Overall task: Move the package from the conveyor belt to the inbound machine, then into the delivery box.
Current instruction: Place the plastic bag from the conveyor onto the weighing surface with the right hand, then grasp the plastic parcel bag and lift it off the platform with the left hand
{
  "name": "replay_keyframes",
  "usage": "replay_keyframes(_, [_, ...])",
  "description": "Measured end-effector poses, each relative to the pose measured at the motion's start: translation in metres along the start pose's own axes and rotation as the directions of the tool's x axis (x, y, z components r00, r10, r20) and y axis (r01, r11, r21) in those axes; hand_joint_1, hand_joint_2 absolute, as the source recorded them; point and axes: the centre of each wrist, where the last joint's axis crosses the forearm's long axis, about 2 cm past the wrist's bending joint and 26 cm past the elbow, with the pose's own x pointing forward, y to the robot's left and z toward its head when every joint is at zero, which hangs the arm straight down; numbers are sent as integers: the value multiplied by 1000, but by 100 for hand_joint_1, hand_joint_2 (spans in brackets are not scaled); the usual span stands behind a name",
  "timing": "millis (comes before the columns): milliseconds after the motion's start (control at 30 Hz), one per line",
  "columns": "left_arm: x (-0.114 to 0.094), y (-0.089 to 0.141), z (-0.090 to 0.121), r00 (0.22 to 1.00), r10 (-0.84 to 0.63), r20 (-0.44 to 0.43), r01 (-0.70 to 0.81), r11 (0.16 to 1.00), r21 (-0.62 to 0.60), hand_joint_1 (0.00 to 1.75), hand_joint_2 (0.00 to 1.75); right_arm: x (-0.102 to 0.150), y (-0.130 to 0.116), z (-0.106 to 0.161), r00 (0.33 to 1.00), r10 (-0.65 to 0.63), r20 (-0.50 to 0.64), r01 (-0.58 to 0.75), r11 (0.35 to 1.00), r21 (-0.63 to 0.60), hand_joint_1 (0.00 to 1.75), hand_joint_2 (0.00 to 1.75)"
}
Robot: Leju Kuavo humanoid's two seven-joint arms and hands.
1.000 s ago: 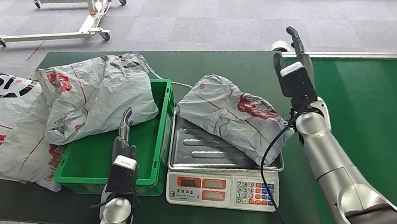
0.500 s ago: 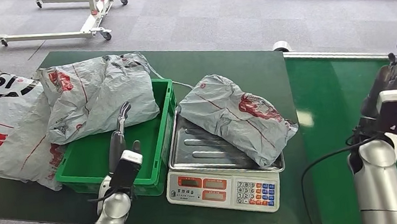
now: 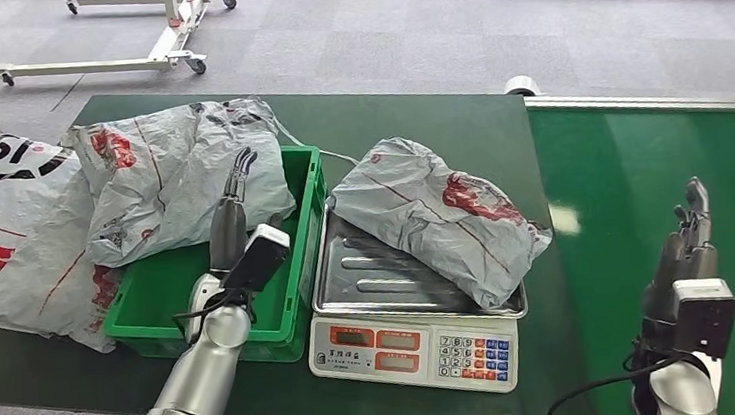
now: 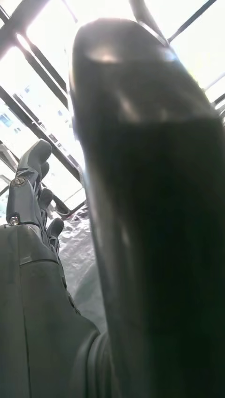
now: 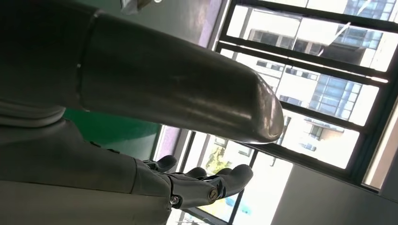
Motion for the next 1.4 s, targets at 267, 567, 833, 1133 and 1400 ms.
replay_keyframes(267, [-21, 8, -21, 991, -125, -42, 122, 990, -63, 0, 0, 6, 32, 19, 994, -85, -73, 89, 995, 42, 0, 0])
replay_keyframes(567, [-31, 4, -35, 954, -294, -62, 277, 940, -201, 0, 0, 4, 63, 34, 975, -161, -156, 180, 977, 114, 0, 0])
replay_keyframes(833, [-21, -12, -48, 937, -349, -32, 322, 894, -310, 0, 0, 0, 95, 41, 948, -227, -225, 264, 953, 149, 0, 0])
replay_keyframes(1133, [-10, -24, -60, 929, -369, 5, 343, 859, -381, 0, 0, -5, 116, 47, 917, -278, -286, 335, 926, 173, 0, 0])
replay_keyframes(1400, [-8, -24, -64, 927, -374, 14, 348, 848, -399, 0, 0, -10, 126, 54, 900, -297, -321, 367, 912, 186, 0, 0])
